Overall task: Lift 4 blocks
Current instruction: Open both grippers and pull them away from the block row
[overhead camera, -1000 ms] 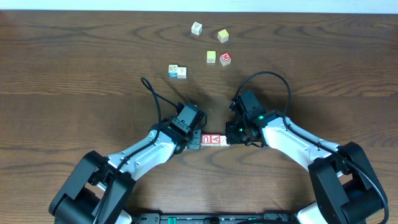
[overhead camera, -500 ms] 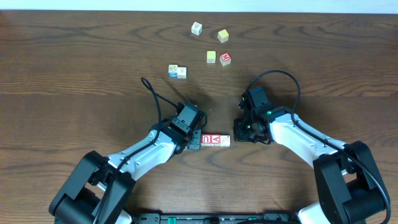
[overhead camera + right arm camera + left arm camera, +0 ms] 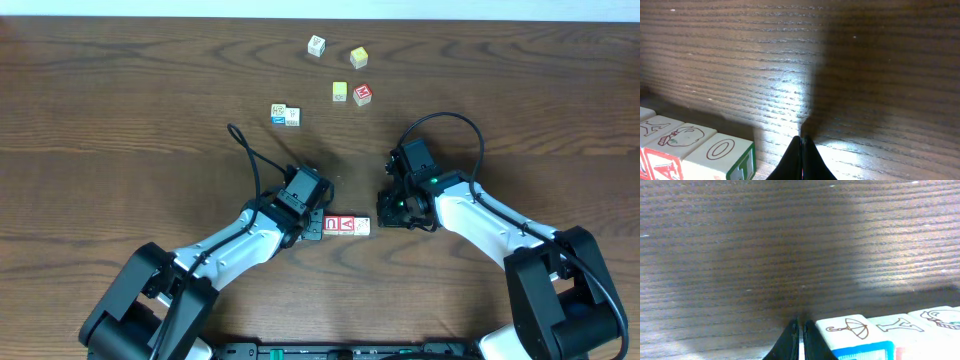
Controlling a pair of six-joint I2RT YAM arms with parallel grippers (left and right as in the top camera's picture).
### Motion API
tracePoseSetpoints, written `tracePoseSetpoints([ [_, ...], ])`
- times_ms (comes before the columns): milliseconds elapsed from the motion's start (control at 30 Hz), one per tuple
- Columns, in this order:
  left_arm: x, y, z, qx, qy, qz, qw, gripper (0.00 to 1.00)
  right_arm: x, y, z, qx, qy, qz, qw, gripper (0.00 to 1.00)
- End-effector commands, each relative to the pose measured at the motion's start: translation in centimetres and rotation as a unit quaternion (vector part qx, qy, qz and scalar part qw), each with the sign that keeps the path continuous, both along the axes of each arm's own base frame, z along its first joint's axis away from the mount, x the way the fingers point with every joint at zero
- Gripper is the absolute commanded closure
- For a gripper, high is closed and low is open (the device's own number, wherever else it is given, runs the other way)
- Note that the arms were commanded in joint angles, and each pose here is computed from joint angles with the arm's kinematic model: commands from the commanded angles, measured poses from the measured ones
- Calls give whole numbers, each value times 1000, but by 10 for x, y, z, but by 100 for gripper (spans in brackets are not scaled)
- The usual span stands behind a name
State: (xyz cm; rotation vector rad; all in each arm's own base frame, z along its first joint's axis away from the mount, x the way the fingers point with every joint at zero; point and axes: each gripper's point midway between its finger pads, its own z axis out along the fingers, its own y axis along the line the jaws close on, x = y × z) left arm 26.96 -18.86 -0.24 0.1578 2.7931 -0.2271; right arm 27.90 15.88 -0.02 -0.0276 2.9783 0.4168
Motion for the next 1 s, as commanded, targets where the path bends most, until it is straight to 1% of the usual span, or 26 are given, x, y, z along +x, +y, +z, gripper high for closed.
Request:
tracePoseSetpoints([
  [0, 4, 10, -1, 24, -6, 9, 1000, 93, 7, -1, 4, -4, -11, 2, 1000, 99],
  [267, 9, 25, -3, 32, -1, 31, 999, 93, 7, -1, 4, -5, -12, 6, 1000, 99],
  [433, 16, 55, 0, 72, -10, 68, 995, 93, 7, -2, 4, -6, -12, 6, 1000, 99],
  [533, 26, 80, 18, 94, -35, 104, 990, 93, 7, -2, 3, -10, -15, 12, 1000, 99],
  [600, 37, 97, 46, 95, -71, 129, 985, 93, 10, -7, 4, -21, -23, 10, 999, 99],
  [667, 48, 107, 81, 89, -119, 131, 980, 93, 14, -10, 7, -28, -32, 5, 999, 99],
  [767, 55, 124, 146, 79, -211, 145, 963, 93, 24, -15, 19, -23, -53, 0, 998, 99],
  [867, 43, 144, 215, 67, -311, 171, 932, 93, 36, -23, 36, -17, -82, -9, 996, 99],
  [967, 17, 157, 272, 35, -392, 180, 901, 93, 49, -35, 60, -10, -117, -26, 993, 99],
])
